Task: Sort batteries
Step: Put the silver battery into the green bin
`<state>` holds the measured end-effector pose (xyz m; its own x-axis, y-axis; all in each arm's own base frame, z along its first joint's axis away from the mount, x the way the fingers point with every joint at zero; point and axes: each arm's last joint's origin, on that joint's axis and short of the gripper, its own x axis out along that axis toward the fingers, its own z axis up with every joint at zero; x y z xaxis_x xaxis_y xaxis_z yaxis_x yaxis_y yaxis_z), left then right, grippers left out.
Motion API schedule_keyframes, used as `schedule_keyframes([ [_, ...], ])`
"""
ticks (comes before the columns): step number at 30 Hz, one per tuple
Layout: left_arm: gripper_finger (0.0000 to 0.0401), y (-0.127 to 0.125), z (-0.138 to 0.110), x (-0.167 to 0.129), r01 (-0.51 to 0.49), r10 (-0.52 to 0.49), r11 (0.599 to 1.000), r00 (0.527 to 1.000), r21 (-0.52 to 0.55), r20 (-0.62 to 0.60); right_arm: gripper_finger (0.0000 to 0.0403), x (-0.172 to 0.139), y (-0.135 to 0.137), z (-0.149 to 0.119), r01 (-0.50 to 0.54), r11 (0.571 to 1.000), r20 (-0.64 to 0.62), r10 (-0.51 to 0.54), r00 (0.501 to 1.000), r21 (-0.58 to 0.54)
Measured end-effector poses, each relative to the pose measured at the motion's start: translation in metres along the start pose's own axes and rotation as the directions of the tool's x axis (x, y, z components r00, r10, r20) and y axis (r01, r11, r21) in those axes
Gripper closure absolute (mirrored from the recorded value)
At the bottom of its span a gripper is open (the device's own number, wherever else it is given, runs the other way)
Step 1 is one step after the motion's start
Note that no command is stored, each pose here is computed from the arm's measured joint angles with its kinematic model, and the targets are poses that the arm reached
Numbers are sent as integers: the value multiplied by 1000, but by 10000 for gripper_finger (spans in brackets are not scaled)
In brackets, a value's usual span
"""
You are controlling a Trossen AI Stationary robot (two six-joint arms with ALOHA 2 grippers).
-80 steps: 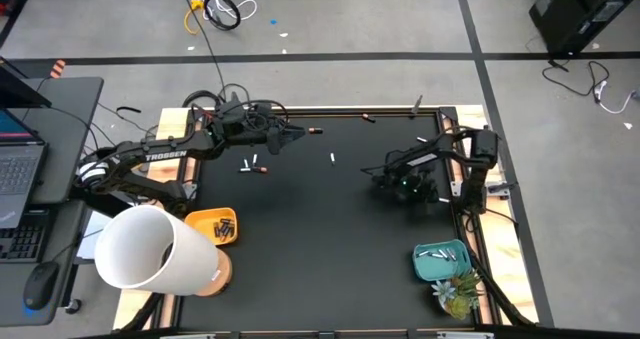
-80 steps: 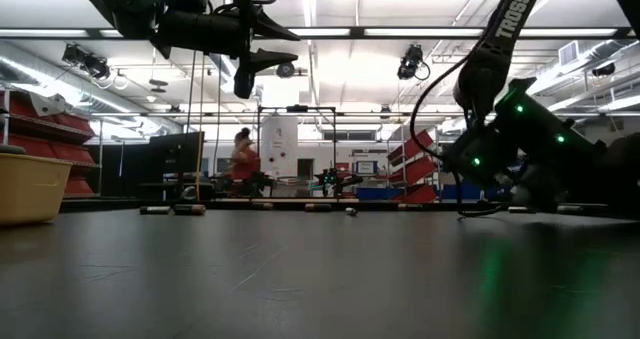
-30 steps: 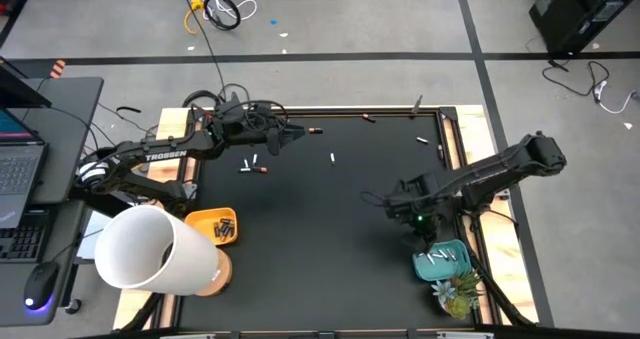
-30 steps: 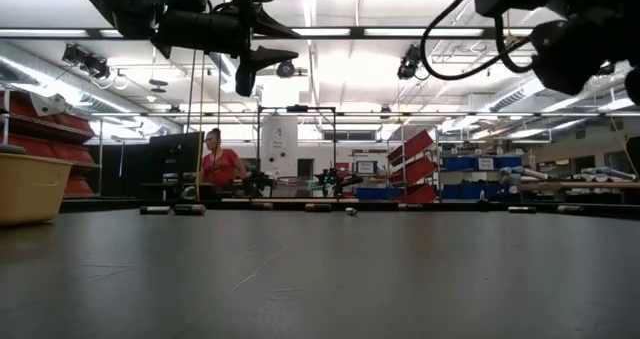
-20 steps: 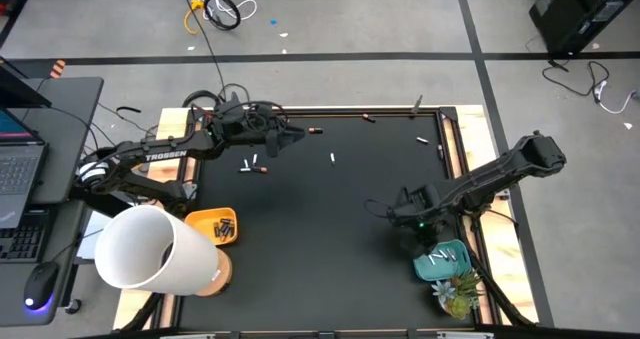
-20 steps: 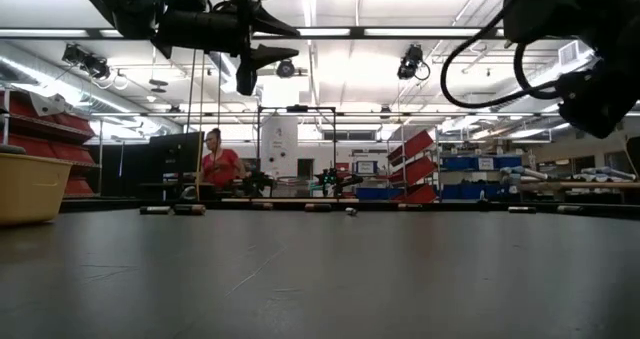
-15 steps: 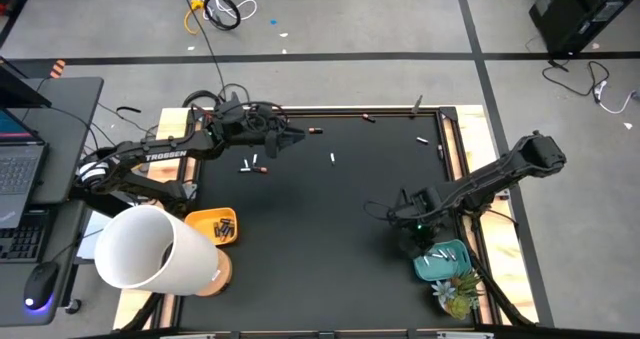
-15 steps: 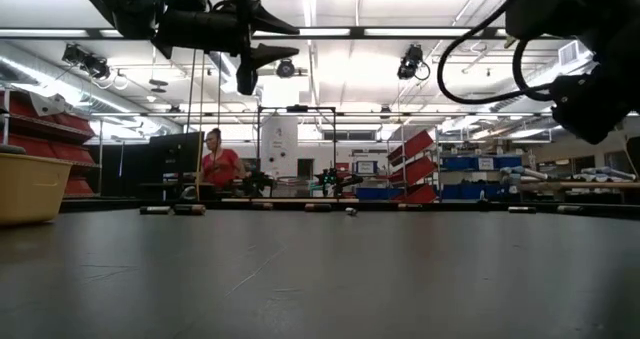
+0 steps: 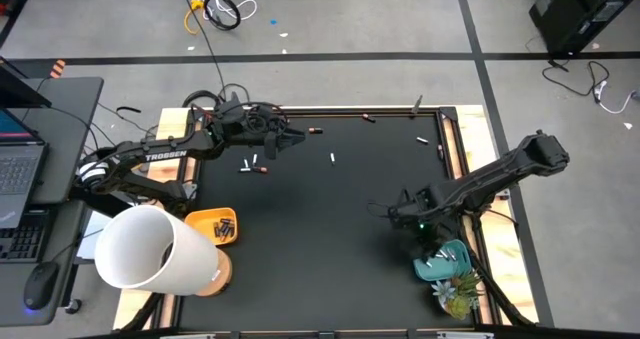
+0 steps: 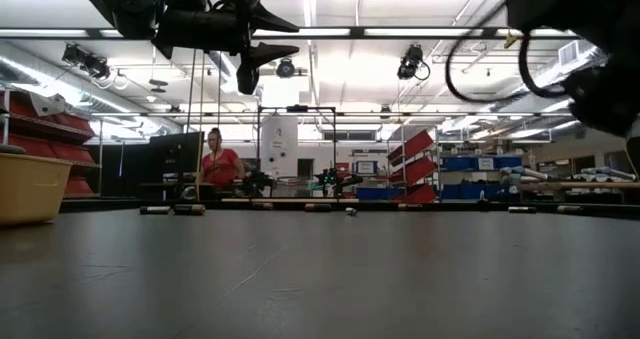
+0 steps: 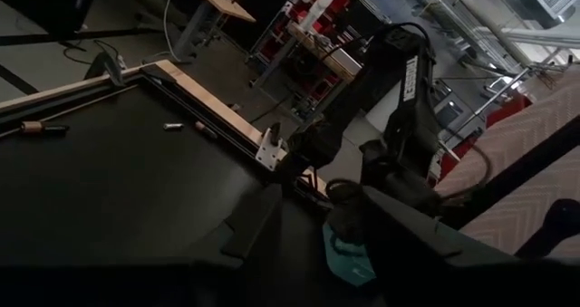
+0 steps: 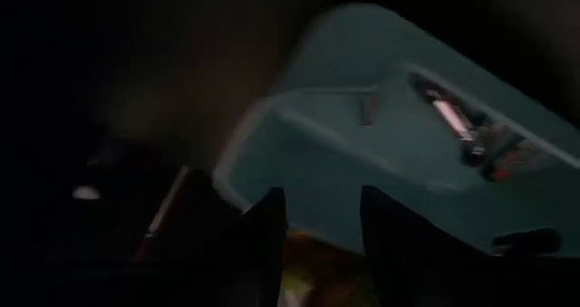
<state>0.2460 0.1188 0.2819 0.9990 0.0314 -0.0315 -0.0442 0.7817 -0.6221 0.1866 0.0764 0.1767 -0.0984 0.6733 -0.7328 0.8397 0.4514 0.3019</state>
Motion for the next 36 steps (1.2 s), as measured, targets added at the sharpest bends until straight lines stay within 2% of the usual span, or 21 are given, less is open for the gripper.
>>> schedule_keyframes([
  [3,241,0,0,0,0,0,1000,1000,-2,0,278,-20,9,-3,-75,997,81,77,994,-33],
  [6,241,0,0,0,0,0,1000,1000,-13,0,281,-45,13,-5,-143,988,216,153,964,-60],
  [11,241,1,0,0,-20,20,999,1000,-35,9,281,-87,7,-3,-215,967,460,254,851,-136],
  [15,241,2,0,0,-49,50,998,999,-39,17,282,-110,-8,10,-213,971,621,233,748,-107],
  [21,241,7,-5,0,-131,131,989,991,-71,-7,283,-136,-35,33,-187,982,722,156,674,-36],
  [28,241,10,-5,-1,-200,204,975,978,-100,33,283,-164,-58,51,-173,984,756,153,637,-54],
  [31,241,10,-3,-1,-226,234,968,970,-106,73,283,-175,-64,56,-118,990,761,132,636,-73],
  [36,241,11,1,-2,-262,294,944,944,-199,153,283,-192,-78,66,6,997,753,58,656,-82],
])
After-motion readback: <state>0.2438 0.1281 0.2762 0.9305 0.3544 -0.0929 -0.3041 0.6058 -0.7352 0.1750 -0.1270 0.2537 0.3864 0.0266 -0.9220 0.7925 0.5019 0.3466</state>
